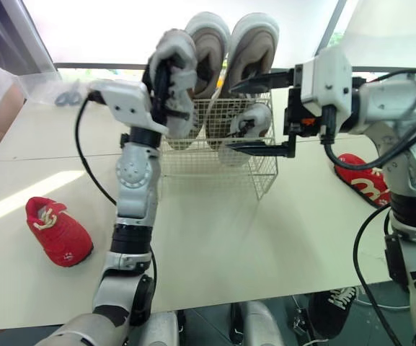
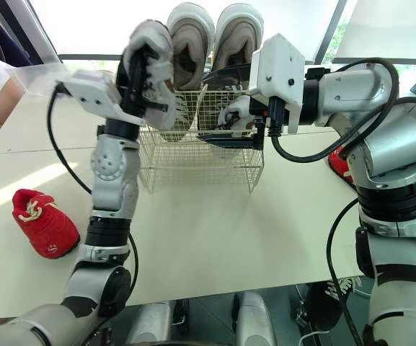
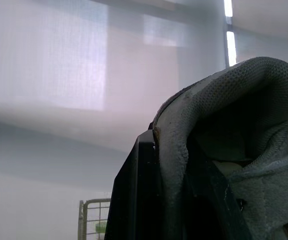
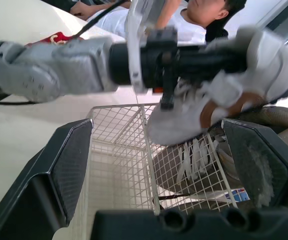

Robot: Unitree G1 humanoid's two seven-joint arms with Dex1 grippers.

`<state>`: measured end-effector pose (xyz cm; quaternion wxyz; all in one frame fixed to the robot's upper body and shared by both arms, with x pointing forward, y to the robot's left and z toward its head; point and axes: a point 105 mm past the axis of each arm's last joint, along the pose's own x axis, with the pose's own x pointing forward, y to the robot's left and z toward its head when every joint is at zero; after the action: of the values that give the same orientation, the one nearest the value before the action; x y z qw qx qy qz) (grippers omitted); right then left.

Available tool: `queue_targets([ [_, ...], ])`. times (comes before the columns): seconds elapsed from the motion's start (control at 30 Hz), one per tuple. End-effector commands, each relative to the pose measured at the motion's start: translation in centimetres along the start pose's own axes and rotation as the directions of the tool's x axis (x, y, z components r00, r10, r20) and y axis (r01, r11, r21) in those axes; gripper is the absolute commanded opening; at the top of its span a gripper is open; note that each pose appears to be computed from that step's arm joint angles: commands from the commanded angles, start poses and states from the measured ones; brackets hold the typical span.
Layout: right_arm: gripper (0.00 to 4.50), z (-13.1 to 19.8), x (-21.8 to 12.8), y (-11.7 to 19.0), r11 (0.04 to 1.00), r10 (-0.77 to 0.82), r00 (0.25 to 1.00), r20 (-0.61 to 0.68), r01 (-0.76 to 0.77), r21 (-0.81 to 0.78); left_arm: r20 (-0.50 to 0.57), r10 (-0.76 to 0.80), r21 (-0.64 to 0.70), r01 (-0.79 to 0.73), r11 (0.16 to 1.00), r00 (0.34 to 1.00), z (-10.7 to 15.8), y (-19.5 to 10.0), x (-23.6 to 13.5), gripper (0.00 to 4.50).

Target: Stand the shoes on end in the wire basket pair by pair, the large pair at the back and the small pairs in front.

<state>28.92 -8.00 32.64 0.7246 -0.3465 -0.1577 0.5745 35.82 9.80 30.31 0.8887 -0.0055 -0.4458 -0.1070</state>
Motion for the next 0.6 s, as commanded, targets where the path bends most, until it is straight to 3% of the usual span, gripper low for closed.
queue_targets([
  [0.03, 4.5, 1.6, -0.1, -0.2, 0.998, -0.003, 1.0, 0.017, 0.004, -0.059, 0.034, -0.009, 0.034, 0.008, 0.999, 0.999, -0.6, -0.8, -0.2, 0.01],
  [0.27, 4.5, 1.5, -0.3, -0.3, 0.998, -0.009, 1.0, 0.009, 0.009, -0.061, -0.073, 0.021, -0.001, -0.021, 1.0, 0.997, -4.2, -1.2, -2.4, 0.01],
  [0.6, 4.5, 1.6, -0.4, -0.2, 0.998, -0.02, 1.0, 0.009, 0.021, -0.06, -0.169, 0.032, -0.021, -0.036, 0.999, 0.985, -5.6, -1.1, -5.2, 0.01],
])
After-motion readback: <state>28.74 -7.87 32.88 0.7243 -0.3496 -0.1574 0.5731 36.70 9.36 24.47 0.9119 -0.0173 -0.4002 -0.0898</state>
